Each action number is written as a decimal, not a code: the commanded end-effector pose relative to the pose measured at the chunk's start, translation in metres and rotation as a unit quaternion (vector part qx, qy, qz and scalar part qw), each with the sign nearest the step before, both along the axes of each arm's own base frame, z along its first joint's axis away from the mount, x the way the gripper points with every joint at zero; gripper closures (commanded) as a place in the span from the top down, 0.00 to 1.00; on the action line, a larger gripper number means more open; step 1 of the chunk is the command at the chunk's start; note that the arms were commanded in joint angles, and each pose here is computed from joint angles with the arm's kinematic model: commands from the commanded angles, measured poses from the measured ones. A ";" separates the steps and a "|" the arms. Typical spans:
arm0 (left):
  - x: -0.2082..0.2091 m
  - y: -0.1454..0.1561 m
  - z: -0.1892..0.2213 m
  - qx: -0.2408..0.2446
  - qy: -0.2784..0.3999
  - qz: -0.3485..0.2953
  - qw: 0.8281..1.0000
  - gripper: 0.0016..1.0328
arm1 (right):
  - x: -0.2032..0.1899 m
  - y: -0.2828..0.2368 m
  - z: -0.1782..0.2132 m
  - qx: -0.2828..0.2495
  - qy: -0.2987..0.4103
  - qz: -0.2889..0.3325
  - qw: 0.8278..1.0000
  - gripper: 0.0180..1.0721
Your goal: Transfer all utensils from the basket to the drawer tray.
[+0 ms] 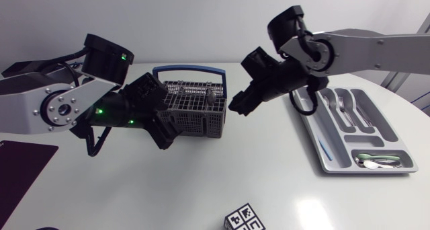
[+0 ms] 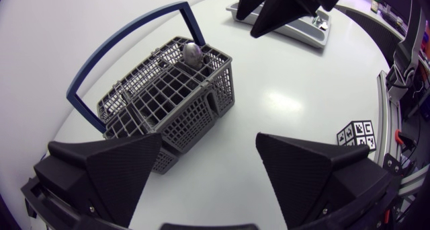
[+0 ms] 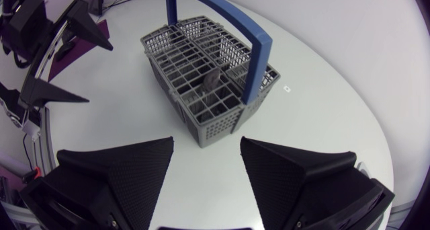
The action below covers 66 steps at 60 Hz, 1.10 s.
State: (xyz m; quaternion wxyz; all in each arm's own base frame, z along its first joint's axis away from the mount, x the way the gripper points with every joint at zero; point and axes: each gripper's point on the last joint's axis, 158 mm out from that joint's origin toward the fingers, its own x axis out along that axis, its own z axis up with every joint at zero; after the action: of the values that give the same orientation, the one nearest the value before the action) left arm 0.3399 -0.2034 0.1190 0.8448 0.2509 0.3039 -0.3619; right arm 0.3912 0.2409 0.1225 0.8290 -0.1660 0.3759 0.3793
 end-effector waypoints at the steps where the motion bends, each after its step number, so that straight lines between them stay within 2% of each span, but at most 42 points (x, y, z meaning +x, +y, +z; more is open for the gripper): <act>1: -0.004 0.006 -0.007 0.000 -0.004 -0.006 1.000 0.95 | 0.010 0.021 -0.007 0.030 0.028 -0.027 0.999 0.61; 11: -0.004 0.005 -0.011 -0.012 -0.010 -0.011 1.000 0.95 | 0.024 0.045 -0.012 0.067 0.052 -0.045 0.995 0.59; 17: 0.000 0.004 -0.011 -0.021 -0.021 -0.011 0.999 0.95 | 0.033 0.055 -0.020 0.086 0.057 -0.060 0.993 0.52; 38: 0.014 0.001 -0.010 -0.037 -0.042 -0.001 0.998 0.95 | 0.047 0.064 -0.032 0.112 0.066 -0.076 0.989 0.47; 47: 0.022 0.003 -0.014 -0.042 -0.044 0.009 0.998 0.95 | 0.050 0.067 -0.035 0.118 0.064 -0.076 0.988 0.33; 57: 0.022 0.003 -0.016 -0.042 -0.042 0.009 0.998 0.95 | 0.053 0.069 -0.037 0.120 0.063 -0.075 0.988 0.11; 66: 0.022 0.003 -0.020 -0.040 -0.037 0.009 0.998 0.95 | 0.053 0.071 -0.035 0.127 0.061 -0.070 0.988 0.06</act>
State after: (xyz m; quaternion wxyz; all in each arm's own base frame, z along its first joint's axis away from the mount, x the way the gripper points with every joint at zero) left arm 0.3658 -0.2043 0.1164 0.8724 0.2327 0.2409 -0.3561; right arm 0.4411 0.3052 0.0886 0.8445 -0.0223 0.3844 0.3723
